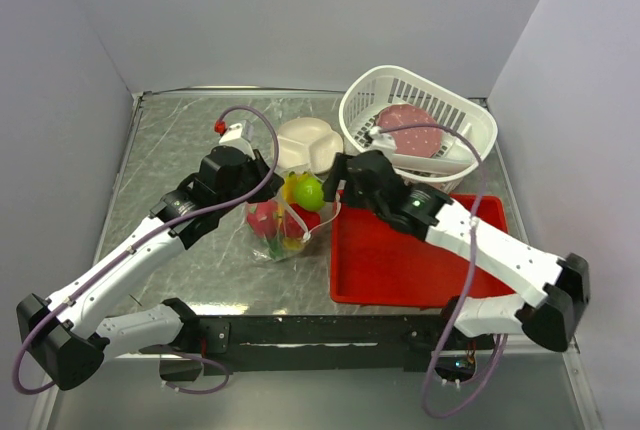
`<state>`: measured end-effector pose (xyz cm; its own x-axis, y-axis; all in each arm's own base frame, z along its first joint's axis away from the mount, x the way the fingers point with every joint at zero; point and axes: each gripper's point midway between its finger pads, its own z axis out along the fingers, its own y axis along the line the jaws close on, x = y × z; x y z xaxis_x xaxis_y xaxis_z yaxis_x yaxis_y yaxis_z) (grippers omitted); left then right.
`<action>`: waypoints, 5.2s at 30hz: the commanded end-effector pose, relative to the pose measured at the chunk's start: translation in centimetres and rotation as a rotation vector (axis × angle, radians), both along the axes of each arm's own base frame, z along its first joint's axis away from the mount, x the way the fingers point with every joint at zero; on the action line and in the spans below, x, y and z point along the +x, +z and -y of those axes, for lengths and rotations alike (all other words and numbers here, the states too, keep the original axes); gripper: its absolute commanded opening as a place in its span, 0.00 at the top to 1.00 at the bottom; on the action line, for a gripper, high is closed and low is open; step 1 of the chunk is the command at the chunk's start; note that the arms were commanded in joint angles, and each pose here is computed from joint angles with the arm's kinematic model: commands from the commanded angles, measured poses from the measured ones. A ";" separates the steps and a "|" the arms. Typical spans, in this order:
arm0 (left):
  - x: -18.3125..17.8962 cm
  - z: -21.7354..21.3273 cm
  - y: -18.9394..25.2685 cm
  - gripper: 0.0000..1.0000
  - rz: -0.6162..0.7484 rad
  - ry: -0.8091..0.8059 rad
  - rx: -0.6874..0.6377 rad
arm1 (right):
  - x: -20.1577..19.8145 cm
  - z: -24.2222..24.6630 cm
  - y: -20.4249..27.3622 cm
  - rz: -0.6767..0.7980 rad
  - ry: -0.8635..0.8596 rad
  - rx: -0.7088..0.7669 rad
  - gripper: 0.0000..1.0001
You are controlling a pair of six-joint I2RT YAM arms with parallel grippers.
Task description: Place the food in the zip-top bag and seal the zipper
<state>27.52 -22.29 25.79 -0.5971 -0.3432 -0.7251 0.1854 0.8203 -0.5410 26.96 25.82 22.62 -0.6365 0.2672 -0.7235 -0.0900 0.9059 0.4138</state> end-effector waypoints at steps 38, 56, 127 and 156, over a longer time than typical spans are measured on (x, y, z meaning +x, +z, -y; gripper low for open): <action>0.9 -4.6 5.6 0.92 0.130 0.189 0.061 | 2.4 -5.2 5.4 0.098 0.156 -0.042 1.00; 0.2 -2.1 7.3 0.59 0.239 0.015 0.014 | 2.2 -6.4 2.5 -0.039 0.220 0.038 1.00; -10.2 4.0 -2.9 0.99 0.437 -0.108 -0.050 | 1.5 -6.6 2.0 -0.195 0.154 0.166 1.00; -9.7 6.7 -2.9 0.99 0.482 -0.162 0.017 | -3.1 0.8 0.3 -0.436 -0.077 0.038 0.37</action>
<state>17.47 -28.12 19.21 -0.2798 -0.1728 -0.9444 0.5265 0.7949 -0.3015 24.73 28.07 22.26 -0.8623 0.2906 -0.4146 0.0576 0.8699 0.4899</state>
